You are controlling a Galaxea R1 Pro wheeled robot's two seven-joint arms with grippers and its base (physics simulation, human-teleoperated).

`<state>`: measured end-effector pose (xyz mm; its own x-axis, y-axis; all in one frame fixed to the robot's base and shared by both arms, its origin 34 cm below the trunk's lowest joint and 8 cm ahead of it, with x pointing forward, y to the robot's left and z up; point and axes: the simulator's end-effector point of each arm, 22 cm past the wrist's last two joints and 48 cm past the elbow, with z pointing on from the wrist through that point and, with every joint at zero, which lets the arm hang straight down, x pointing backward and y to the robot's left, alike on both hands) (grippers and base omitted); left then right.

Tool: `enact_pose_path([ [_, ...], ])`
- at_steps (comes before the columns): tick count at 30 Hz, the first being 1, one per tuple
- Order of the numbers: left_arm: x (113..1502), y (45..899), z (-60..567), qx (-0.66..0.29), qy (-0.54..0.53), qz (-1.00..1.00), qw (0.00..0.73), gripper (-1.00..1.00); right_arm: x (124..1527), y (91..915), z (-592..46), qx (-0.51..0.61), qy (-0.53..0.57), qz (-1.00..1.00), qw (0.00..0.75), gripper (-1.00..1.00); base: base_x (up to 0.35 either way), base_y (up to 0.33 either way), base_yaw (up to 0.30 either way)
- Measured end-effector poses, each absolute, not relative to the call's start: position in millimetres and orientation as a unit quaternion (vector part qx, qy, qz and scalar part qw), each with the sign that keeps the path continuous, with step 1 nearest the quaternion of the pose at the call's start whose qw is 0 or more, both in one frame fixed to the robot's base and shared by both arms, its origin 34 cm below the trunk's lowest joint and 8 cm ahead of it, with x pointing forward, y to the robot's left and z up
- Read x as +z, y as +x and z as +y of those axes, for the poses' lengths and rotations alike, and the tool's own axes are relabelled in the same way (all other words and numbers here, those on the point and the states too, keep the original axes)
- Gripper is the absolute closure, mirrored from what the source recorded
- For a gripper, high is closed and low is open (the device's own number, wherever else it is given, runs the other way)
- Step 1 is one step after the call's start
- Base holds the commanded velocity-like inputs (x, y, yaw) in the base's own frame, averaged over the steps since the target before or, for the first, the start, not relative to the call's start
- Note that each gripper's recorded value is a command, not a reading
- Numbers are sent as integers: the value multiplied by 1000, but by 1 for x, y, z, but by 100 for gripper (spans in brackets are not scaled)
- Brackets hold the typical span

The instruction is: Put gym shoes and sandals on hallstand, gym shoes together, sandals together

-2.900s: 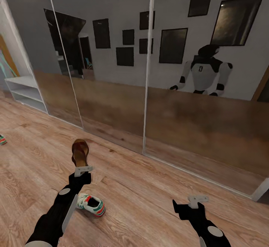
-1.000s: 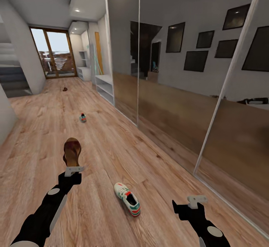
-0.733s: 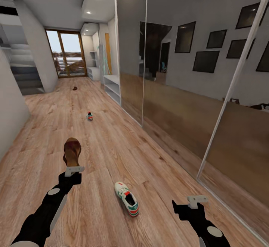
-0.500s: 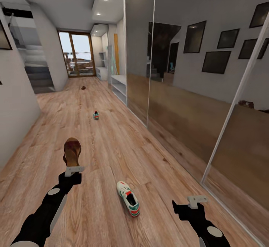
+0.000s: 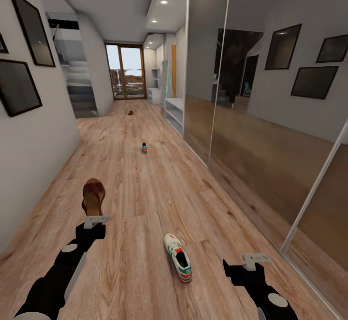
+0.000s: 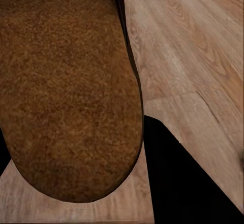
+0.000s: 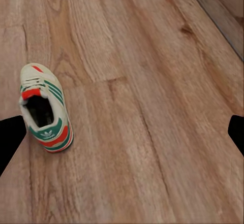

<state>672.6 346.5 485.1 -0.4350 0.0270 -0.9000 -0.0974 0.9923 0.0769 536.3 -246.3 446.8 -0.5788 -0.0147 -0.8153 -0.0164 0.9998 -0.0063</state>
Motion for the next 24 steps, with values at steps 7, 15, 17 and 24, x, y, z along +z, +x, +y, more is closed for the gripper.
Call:
enact_pose_path([
  [7,487,673,346,59,-21,844,532,100,448,536,-246,1,-9,888,460,-100,0,0,291],
  [15,488,673,346,58,-21,844,533,100,449,537,-246,1,-9,887,461,-100,0,0,273],
  [17,488,673,346,58,-21,844,533,100,449,537,-247,0,-8,887,461,-100,0,0,130],
  [24,488,673,346,58,-21,844,533,100,449,537,-246,3,-6,887,461,-100,0,0,26],
])
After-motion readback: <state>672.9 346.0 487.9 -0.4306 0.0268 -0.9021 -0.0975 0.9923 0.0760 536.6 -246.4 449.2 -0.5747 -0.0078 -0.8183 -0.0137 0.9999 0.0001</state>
